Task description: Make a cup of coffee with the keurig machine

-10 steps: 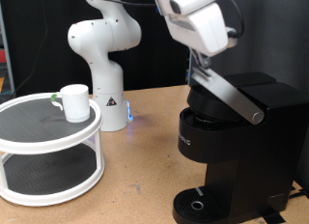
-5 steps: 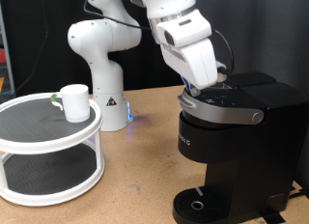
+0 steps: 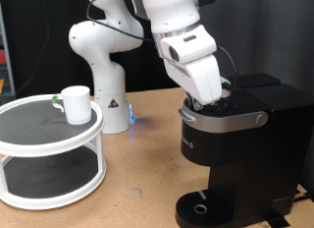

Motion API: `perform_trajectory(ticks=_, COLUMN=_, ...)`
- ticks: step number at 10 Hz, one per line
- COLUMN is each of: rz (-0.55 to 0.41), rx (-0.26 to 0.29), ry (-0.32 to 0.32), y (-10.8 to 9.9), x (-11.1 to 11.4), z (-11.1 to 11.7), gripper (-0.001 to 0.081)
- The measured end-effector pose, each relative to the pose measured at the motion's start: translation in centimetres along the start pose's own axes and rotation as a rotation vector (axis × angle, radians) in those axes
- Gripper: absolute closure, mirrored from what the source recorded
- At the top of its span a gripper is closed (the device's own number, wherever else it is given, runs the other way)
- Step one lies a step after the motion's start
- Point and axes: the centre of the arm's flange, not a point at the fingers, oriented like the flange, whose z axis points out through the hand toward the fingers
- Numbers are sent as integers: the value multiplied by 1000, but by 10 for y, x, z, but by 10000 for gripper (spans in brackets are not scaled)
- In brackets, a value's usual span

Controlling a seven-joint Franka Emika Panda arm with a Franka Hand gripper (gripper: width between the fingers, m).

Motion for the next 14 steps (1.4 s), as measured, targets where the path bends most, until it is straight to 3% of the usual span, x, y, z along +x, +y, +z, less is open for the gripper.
perform_trajectory(ticks=4, rz=-1, rx=5, ry=7, y=0, x=0, z=0, gripper=799)
perform_trajectory(ticks=7, rz=8, rx=48, ry=63, y=-1, x=3, z=-4, gripper=799)
perform_trajectory(ticks=11, rz=12, rx=111, ry=127, y=-10, x=15, z=-42, gripper=799)
perform_trajectory(ticks=13, rz=15, rx=110, ry=130, y=-10, x=15, z=-44, gripper=799)
perform_trajectory(ticks=14, rz=96, rx=57, ry=193, y=-6, x=17, z=-44, gripper=799)
